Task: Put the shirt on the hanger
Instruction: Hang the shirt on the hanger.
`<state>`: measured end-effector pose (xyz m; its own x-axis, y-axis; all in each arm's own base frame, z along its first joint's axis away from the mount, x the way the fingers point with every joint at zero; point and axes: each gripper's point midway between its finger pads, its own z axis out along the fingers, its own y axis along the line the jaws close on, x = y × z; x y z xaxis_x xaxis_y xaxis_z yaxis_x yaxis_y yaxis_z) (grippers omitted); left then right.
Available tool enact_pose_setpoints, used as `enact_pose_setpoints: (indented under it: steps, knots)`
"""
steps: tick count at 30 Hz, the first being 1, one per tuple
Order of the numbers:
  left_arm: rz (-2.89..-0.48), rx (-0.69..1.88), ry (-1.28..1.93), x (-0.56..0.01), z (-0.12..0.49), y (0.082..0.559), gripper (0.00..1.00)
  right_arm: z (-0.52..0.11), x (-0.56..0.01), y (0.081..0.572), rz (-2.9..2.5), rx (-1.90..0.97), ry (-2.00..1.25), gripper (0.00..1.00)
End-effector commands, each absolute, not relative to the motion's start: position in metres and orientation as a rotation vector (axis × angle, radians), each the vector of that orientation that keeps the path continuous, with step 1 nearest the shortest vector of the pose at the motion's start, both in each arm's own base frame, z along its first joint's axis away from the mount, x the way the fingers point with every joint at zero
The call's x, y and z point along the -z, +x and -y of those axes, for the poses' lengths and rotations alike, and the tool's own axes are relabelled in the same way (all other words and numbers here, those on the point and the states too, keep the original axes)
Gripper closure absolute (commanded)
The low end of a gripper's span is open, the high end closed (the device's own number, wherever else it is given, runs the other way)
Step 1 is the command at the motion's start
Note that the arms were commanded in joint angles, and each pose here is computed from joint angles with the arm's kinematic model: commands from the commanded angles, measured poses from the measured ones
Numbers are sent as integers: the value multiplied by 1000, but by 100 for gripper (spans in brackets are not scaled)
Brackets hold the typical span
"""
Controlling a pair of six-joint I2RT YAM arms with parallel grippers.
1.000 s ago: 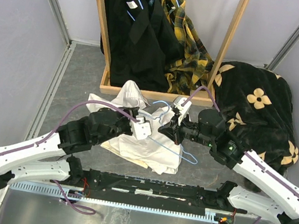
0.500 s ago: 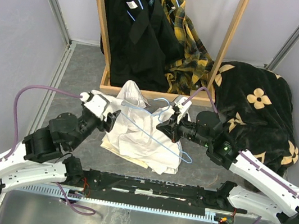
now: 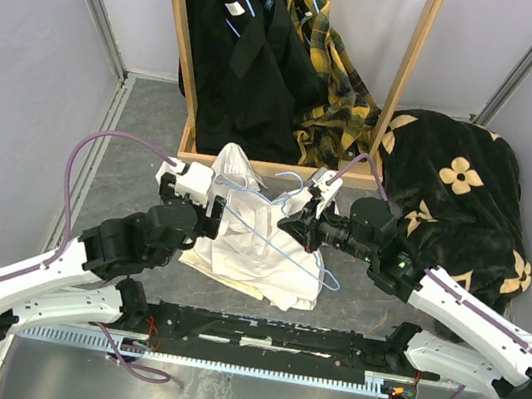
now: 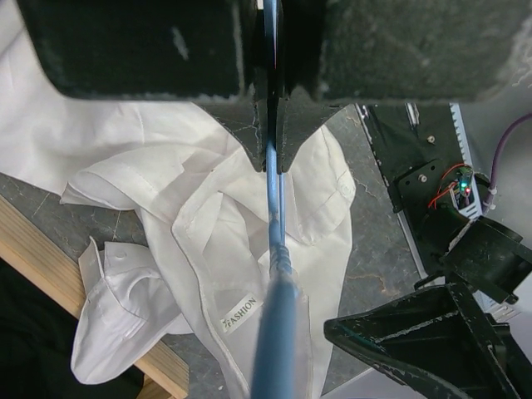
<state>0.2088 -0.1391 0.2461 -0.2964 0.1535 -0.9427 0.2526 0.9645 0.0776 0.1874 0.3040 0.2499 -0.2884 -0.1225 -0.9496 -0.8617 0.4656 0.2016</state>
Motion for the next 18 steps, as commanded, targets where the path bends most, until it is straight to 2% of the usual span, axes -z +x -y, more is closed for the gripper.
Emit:
enact_pose_setpoints:
  steps: [1,6,12,16,17,18]
  knots:
    - [-1802,203,101,-266,148,220,16,-306,-275,190,-1632,-955,-805,100]
    - [-1805,83,0,-261,144,234,17,-306,-276,189,-1632,-967,-794,100]
    - [-1809,-36,-30,-256,139,243,28,-307,-279,187,-1624,-983,-794,100]
    - [-1823,-79,-32,-248,134,243,31,-306,-280,186,-1619,-986,-791,100]
    - [-1823,-82,-35,-247,133,243,36,-307,-280,186,-1619,-989,-791,100]
    - [-1822,-80,-34,-247,132,243,45,-307,-280,186,-1619,-990,-792,100]
